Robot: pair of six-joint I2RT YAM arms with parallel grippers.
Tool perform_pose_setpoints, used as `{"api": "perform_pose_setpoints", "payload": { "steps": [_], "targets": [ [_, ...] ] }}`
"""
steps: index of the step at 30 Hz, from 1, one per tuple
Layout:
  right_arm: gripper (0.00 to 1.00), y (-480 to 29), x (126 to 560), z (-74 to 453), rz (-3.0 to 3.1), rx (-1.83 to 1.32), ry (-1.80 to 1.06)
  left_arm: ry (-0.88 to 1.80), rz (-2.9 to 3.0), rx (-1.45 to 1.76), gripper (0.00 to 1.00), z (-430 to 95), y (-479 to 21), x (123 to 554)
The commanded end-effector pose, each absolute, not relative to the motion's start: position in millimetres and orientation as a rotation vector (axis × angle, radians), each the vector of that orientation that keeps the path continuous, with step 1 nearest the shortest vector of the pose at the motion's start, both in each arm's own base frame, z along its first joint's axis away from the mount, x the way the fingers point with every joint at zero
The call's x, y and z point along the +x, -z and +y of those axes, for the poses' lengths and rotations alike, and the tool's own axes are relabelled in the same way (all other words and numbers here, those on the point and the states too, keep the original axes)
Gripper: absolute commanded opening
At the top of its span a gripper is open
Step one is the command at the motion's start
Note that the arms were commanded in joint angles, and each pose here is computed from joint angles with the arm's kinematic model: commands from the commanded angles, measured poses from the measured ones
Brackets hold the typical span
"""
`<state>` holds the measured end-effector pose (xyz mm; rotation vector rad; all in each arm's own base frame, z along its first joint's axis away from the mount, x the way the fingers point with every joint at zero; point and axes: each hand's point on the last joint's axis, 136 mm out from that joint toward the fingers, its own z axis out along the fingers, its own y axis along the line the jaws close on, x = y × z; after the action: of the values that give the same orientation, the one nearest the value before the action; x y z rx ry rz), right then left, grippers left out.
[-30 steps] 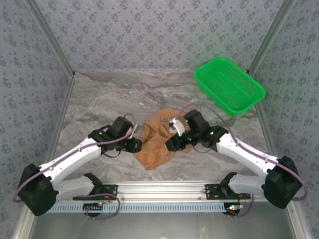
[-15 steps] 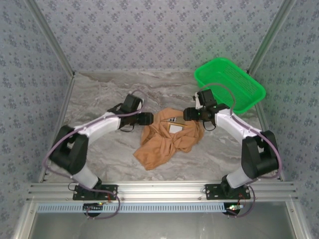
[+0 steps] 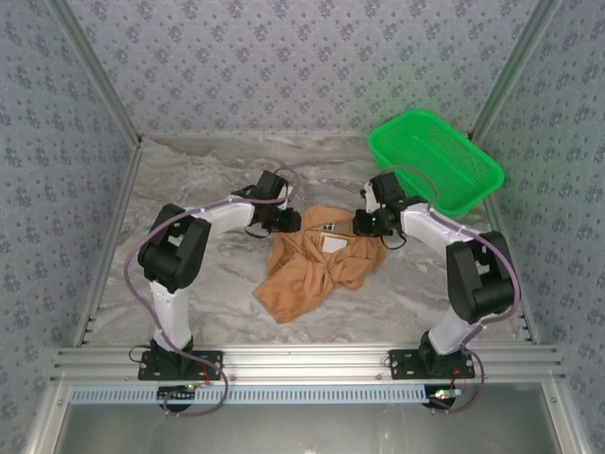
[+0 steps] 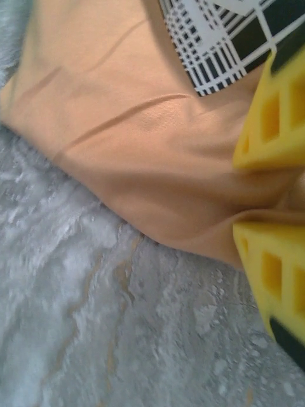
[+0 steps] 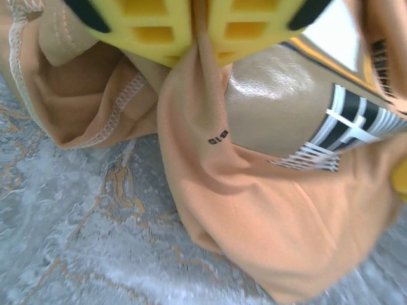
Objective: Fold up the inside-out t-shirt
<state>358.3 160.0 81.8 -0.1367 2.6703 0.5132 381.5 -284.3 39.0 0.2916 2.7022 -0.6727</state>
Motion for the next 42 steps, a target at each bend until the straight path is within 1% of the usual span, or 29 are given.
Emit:
{"api": "perform_pose_setpoints", "payload": {
  "steps": [1, 2, 3, 5, 6, 9, 12, 14, 16, 18, 21, 23, 24, 26, 27, 28, 30, 32, 33, 34, 36, 37, 39, 42],
  "targets": [
    [0.03, -123, 380, 156, 2.544, -0.161, -0.497, 0.743, 2.697, 0.316, 0.11, -287, -43, 386],
    [0.01, -128, 383, 154, 2.530, -0.160, -0.492, 0.758, 2.686, 0.310, 0.03, -285, -47, 389],
    [0.00, -134, 387, 153, 2.512, -0.156, -0.490, 0.778, 2.664, 0.304, 0.00, -284, -54, 393],
    [0.00, -151, 395, 151, 2.471, -0.160, -0.481, 0.786, 2.604, 0.295, 0.00, -277, -79, 403],
    [0.00, -163, 400, 150, 2.440, -0.166, -0.473, 0.780, 2.553, 0.276, 0.00, -270, -98, 411],
    [0.00, -218, 415, 142, 2.316, -0.187, -0.393, 0.738, 2.374, 0.208, 0.00, -245, -168, 431],
    [0.00, -275, 421, 135, 2.175, -0.236, -0.314, 0.683, 2.188, 0.141, 0.00, -216, -243, 439],
    [0.00, -313, 422, 131, 2.071, -0.264, -0.271, 0.664, 2.075, 0.101, 0.00, -200, -287, 435],
    [0.00, -344, 412, 135, 1.986, -0.310, -0.268, 0.652, 1.966, 0.079, 0.00, -187, -329, 424],
    [0.00, -361, 397, 137, 1.930, -0.346, -0.249, 0.652, 1.888, 0.086, 0.00, -179, -359, 407],
    [0.00, -365, 363, 135, 1.891, -0.377, -0.233, 0.711, 1.807, 0.126, 0.00, -174, -380, 369],
    [0.00, -348, 335, 135, 1.915, -0.369, -0.259, 0.754, 1.795, 0.156, 0.00, -174, -375, 340],
    [0.00, -327, 320, 136, 1.949, -0.369, -0.289, 0.774, 1.802, 0.181, 0.00, -177, -364, 325],
    [0.01, -283, 294, 138, 2.049, -0.341, -0.356, 0.818, 1.881, 0.220, 0.00, -189, -323, 306],
    [0.04, -259, 282, 137, 2.114, -0.292, -0.396, 0.817, 1.955, 0.230, 0.00, -195, -295, 303],
    [0.10, -231, 272, 136, 2.193, -0.218, -0.438, 0.807, 2.038, 0.221, 0.02, -199, -266, 303],
    [0.22, -175, 251, 135, 2.349, -0.073, -0.514, 0.845, 2.166, 0.226, 0.13, -215, -224, 305],
    [0.32, -134, 229, 133, 2.461, 0.031, -0.520, 0.891, 2.233, 0.233, 0.25, -233, -202, 310],
    [0.37, -124, 221, 127, 2.489, 0.060, -0.474, 0.907, 2.242, 0.271, 0.30, -247, -195, 312],
    [0.45, -125, 219, 122, 2.482, 0.057, -0.428, 0.903, 2.244, 0.308, 0.36, -259, -191, 315],
    [0.54, -140, 224, 114, 2.438, 0.035, -0.362, 0.893, 2.241, 0.382, 0.48, -283, -186, 325],
    [0.57, -151, 231, 109, 2.398, 0.029, -0.323, 0.877, 2.251, 0.405, 0.52, -294, -180, 334],
    [0.60, -160, 251, 98, 2.354, 0.075, -0.266, 0.884, 2.255, 0.433, 0.57, -314, -174, 353],
    [0.65, -148, 276, 72, 2.416, 0.216, -0.186, 0.877, 2.275, 0.520, 0.61, -352, -156, 382]
  ]
}}
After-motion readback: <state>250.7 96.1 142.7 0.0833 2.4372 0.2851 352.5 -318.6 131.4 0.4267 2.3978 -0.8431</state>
